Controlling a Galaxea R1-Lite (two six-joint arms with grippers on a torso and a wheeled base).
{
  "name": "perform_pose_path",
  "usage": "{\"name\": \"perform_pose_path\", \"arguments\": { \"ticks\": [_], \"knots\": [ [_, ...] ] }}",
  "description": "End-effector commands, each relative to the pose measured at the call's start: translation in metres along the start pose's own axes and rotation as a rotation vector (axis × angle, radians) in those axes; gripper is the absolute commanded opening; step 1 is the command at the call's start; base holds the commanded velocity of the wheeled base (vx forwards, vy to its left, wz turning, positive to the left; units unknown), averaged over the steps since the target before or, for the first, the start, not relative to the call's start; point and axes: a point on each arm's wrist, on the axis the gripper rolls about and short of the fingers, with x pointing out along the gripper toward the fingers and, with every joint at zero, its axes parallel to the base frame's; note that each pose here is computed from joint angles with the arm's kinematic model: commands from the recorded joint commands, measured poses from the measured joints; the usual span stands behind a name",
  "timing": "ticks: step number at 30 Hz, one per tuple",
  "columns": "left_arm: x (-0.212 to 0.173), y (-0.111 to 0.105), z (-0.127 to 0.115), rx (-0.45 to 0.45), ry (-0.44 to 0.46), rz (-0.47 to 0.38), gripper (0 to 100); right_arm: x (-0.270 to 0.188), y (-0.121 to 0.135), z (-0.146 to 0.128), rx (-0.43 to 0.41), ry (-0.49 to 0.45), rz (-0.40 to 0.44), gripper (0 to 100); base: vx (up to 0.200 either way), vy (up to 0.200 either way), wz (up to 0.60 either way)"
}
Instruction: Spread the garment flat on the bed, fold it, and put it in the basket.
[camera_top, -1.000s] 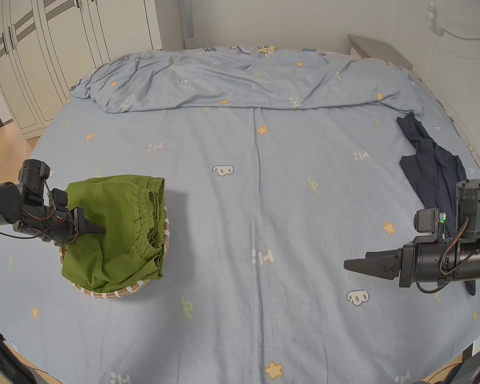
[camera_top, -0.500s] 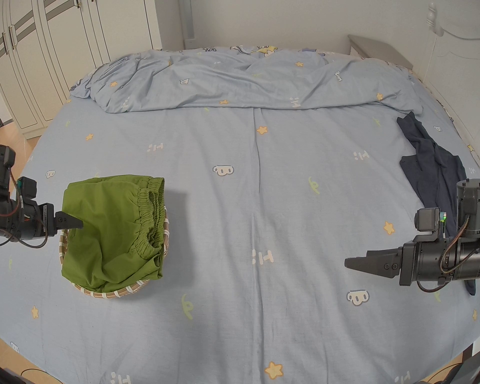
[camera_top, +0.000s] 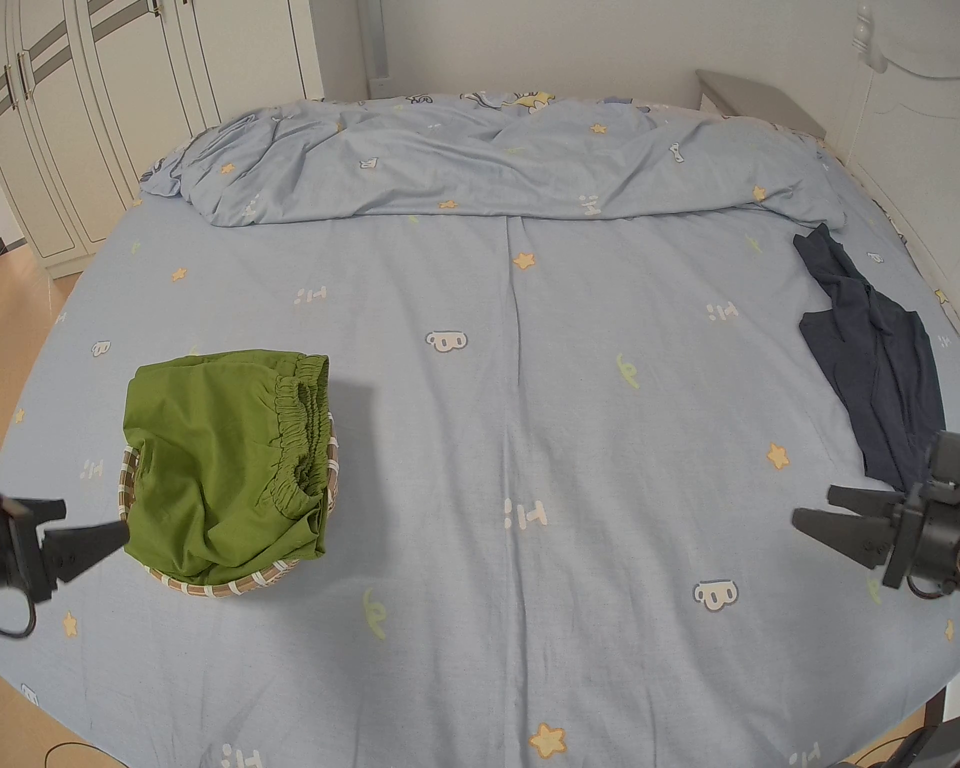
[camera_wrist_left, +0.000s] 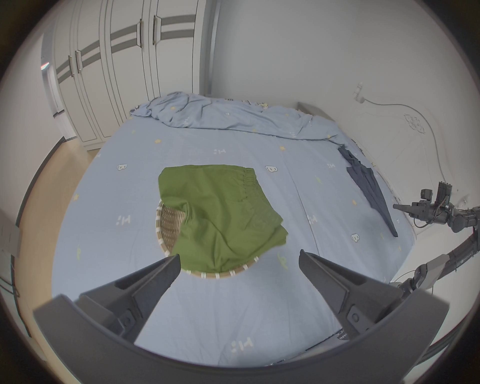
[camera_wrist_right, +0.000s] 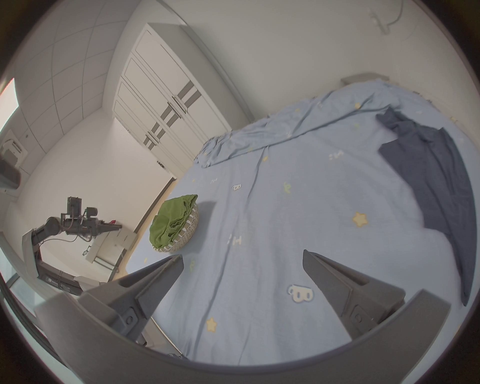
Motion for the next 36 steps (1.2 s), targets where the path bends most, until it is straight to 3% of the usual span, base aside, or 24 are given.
{"name": "perform_pose_path", "arguments": {
  "ticks": [1, 6, 11, 12, 15, 20, 23, 28, 32, 36],
  "knots": [
    [-0.059, -0.015, -0.093, -0.029, -0.184, 0.096, 100, -0.083, 0.005, -0.069, -0.056, -0.253, -0.098, 100, 0.0, 0.0, 0.0],
    [-0.078, -0.021, -0.142, -0.033, -0.286, 0.156, 100, -0.109, 0.01, -0.111, -0.055, -0.267, -0.048, 100, 0.0, 0.0, 0.0],
    [-0.076, -0.024, -0.167, -0.057, -0.258, 0.197, 100, -0.121, 0.01, -0.131, -0.063, -0.232, 0.013, 100, 0.0, 0.0, 0.0],
    [-0.064, -0.022, -0.186, -0.061, -0.238, 0.211, 100, -0.125, 0.009, -0.142, -0.072, -0.242, 0.031, 100, 0.0, 0.0, 0.0],
    [-0.042, -0.015, -0.197, -0.073, -0.204, 0.255, 100, -0.126, 0.005, -0.159, -0.089, -0.266, 0.026, 100, 0.0, 0.0, 0.0],
    [-0.021, -0.008, -0.197, -0.09, -0.383, 0.274, 100, -0.125, -0.001, -0.162, -0.078, -0.302, -0.119, 100, 0.0, 0.0, 0.0],
    [-0.013, -0.006, -0.198, -0.059, -0.47, 0.266, 100, -0.125, -0.002, -0.162, -0.075, -0.311, -0.145, 100, 0.0, 0.0, 0.0],
    [-0.014, -0.006, -0.199, -0.032, -0.433, 0.238, 100, -0.126, -0.004, -0.161, -0.062, -0.35, -0.279, 100, 0.0, 0.0, 0.0],
    [-0.015, -0.004, -0.2, 0.03, -0.425, 0.112, 100, -0.126, -0.005, -0.161, -0.077, -0.351, -0.318, 100, 0.0, 0.0, 0.0],
    [-0.015, -0.003, -0.2, 0.025, -0.429, 0.14, 100, -0.127, -0.007, -0.161, -0.071, -0.37, -0.431, 100, 0.0, 0.0, 0.0]
  ]
}}
